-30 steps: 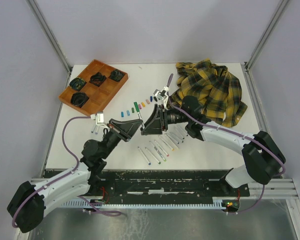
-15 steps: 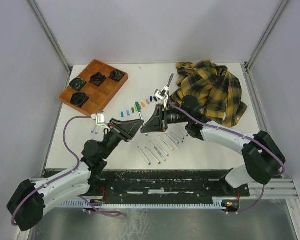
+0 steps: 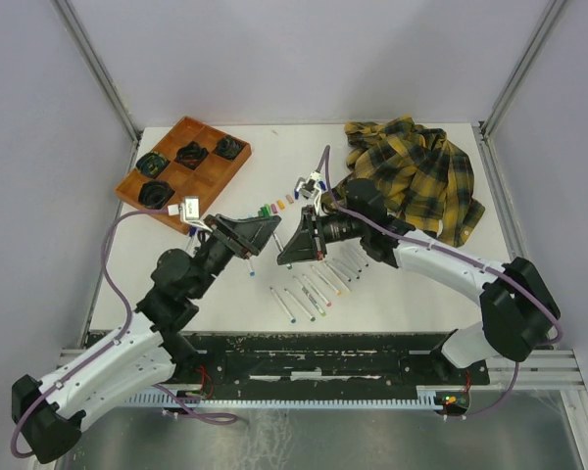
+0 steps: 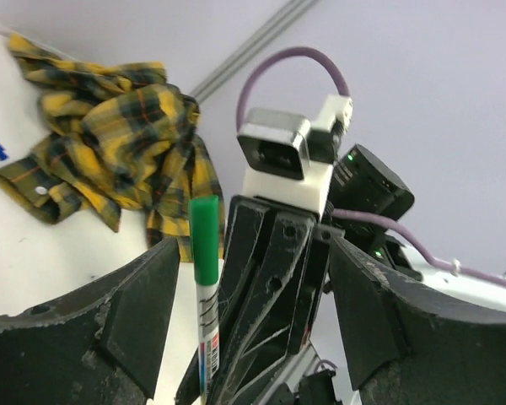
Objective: Open the pen caps
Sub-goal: Pick up the pen from the center of the board, then open the pen cap from the pen, then place the pen cap at the center of the board.
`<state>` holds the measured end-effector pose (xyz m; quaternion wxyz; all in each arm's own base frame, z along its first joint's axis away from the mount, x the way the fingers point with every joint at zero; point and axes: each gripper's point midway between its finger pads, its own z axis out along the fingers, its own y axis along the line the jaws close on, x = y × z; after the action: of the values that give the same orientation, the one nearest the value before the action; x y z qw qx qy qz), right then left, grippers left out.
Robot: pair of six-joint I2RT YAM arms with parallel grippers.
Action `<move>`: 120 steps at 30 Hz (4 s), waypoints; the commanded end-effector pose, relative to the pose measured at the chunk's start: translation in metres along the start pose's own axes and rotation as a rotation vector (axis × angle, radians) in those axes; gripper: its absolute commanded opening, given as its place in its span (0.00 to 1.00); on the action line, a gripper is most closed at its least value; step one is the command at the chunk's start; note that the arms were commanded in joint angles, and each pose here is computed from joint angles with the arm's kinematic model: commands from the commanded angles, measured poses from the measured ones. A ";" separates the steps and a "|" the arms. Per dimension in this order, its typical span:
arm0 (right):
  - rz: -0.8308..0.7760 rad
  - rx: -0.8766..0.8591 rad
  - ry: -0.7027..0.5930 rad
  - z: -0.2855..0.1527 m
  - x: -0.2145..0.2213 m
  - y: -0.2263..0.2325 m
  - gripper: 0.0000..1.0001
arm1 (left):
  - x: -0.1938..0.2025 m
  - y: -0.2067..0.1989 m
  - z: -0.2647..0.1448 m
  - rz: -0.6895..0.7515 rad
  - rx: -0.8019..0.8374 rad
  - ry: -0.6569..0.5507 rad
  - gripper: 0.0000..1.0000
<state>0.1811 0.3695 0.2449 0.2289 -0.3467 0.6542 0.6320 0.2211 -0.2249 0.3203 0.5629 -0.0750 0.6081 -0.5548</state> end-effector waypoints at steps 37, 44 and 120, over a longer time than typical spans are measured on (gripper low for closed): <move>-0.041 0.046 0.030 -0.009 -0.014 0.008 0.41 | 0.023 0.020 0.027 0.137 -0.179 0.220 0.03; -0.016 0.007 0.010 -0.010 -0.018 0.013 0.31 | 0.023 0.012 0.028 0.127 -0.109 0.197 0.03; -0.033 0.094 0.172 -0.010 0.008 -0.017 0.00 | -0.005 0.382 -0.019 0.506 -1.366 0.626 0.13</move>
<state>0.1807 0.3544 0.2033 0.1589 -0.3817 0.7178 0.5601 0.4028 -0.0676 0.0228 0.3023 -0.1251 0.9406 0.0910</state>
